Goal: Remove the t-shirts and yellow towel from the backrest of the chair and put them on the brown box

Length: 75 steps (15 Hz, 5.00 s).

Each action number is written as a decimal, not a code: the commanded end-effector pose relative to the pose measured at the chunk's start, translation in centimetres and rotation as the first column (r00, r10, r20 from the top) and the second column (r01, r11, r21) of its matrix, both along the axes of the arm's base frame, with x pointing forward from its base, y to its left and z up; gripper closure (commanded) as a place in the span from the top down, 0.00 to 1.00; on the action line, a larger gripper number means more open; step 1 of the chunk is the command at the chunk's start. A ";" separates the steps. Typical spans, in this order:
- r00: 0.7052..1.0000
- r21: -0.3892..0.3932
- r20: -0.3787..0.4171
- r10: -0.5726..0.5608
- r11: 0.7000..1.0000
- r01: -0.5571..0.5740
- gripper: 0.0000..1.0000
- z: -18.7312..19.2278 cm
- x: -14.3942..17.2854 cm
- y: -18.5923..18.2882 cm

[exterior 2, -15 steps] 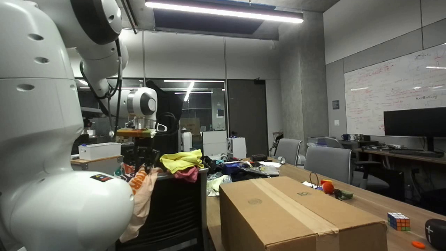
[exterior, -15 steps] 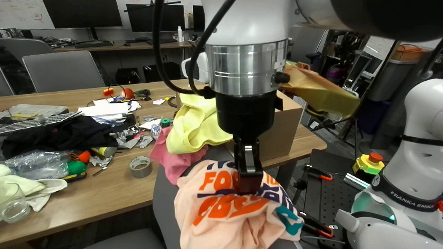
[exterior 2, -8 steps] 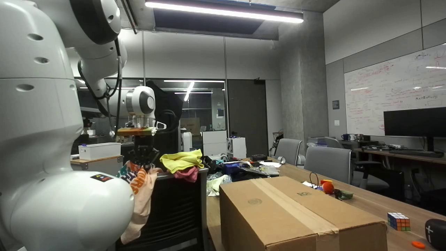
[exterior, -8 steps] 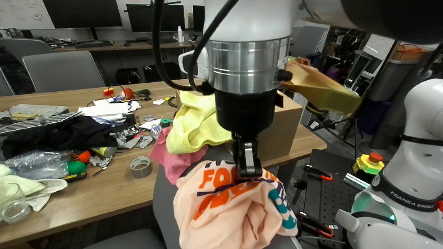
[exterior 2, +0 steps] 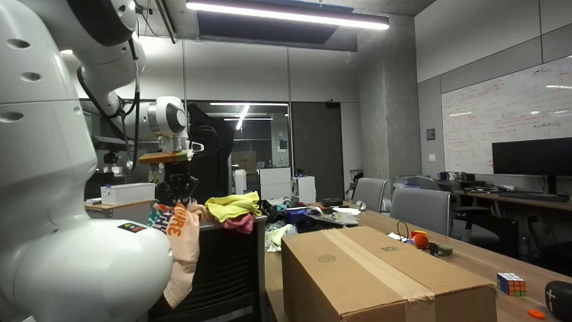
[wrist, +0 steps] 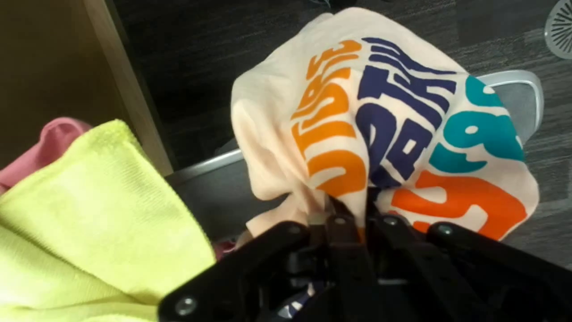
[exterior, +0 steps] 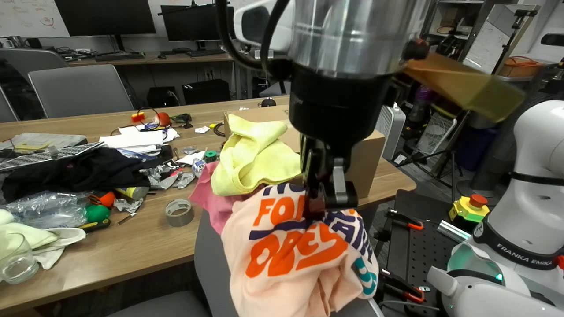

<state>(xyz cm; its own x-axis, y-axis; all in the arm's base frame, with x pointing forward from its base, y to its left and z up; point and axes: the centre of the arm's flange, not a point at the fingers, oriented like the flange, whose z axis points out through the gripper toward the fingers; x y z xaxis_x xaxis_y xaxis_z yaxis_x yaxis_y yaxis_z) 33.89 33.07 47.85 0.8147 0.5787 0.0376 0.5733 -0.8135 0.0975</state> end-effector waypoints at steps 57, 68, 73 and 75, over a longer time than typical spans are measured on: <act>0.493 -0.279 0.378 -0.783 0.412 0.868 0.40 21.6 24.2 -42.3; 0.627 -0.319 0.339 -0.701 0.541 0.778 1.00 18.7 21.5 -37.9; 0.812 -0.376 0.214 -0.543 0.722 0.582 0.99 15.4 18.4 -30.2; 0.868 -0.384 0.159 -0.471 0.781 0.493 1.00 14.3 16.8 -27.4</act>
<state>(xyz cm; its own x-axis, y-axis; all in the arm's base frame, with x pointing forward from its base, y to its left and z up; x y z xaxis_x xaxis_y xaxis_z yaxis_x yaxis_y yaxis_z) 54.58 2.97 63.39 0.9984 -0.0528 -0.0186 -0.0352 -0.8505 0.5248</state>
